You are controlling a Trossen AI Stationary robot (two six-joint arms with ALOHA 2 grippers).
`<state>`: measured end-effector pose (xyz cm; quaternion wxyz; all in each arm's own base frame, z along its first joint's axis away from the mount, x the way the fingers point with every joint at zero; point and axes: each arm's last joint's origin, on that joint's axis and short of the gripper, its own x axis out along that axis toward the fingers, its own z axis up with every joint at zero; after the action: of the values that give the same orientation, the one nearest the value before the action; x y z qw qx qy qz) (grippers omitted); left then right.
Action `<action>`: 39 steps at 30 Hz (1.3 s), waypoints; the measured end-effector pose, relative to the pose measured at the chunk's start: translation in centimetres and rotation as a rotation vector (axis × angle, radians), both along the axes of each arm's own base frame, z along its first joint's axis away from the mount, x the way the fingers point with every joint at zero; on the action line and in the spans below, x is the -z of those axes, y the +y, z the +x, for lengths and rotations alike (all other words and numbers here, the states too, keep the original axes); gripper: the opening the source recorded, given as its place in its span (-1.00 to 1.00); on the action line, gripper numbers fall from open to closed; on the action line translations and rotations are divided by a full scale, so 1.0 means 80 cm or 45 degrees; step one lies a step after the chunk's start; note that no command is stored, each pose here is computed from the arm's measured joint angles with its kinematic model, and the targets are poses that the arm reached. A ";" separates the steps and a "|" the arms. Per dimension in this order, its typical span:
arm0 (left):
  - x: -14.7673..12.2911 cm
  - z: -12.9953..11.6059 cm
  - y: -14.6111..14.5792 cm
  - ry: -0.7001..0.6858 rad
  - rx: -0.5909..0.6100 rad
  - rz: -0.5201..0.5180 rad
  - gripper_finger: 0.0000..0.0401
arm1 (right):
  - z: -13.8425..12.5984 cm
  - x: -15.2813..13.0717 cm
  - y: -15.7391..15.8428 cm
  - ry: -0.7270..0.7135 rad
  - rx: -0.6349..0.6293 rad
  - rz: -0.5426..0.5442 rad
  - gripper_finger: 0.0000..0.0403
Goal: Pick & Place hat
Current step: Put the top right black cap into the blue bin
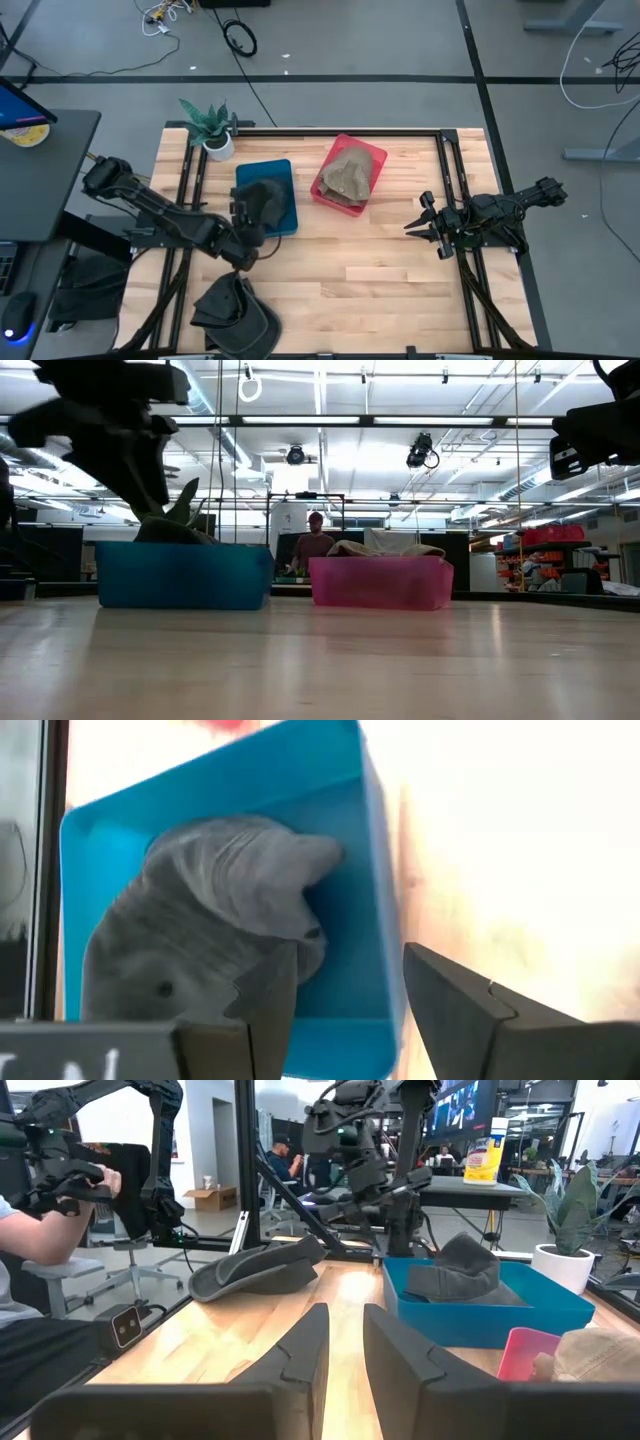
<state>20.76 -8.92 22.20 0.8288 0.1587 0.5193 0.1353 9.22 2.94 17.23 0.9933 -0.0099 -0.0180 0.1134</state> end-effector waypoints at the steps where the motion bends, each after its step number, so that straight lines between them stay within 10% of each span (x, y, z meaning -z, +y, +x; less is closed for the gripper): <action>1: 0.000 0.000 -0.002 -0.011 0.010 0.007 -0.06 | 0.000 0.000 0.000 0.000 0.001 -0.001 -0.65; 32: 0.055 0.051 0.048 0.145 -0.223 0.159 -0.07 | 0.000 0.000 0.000 -0.001 0.000 0.000 -0.65; 39: 0.059 0.057 0.055 0.146 -0.262 0.074 -0.43 | 0.000 0.000 0.000 -0.001 0.001 0.000 -0.65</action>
<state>25.30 -4.49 17.50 0.7744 0.1360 0.5753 0.2254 9.22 2.94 17.23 0.9934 -0.0100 -0.0182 0.1132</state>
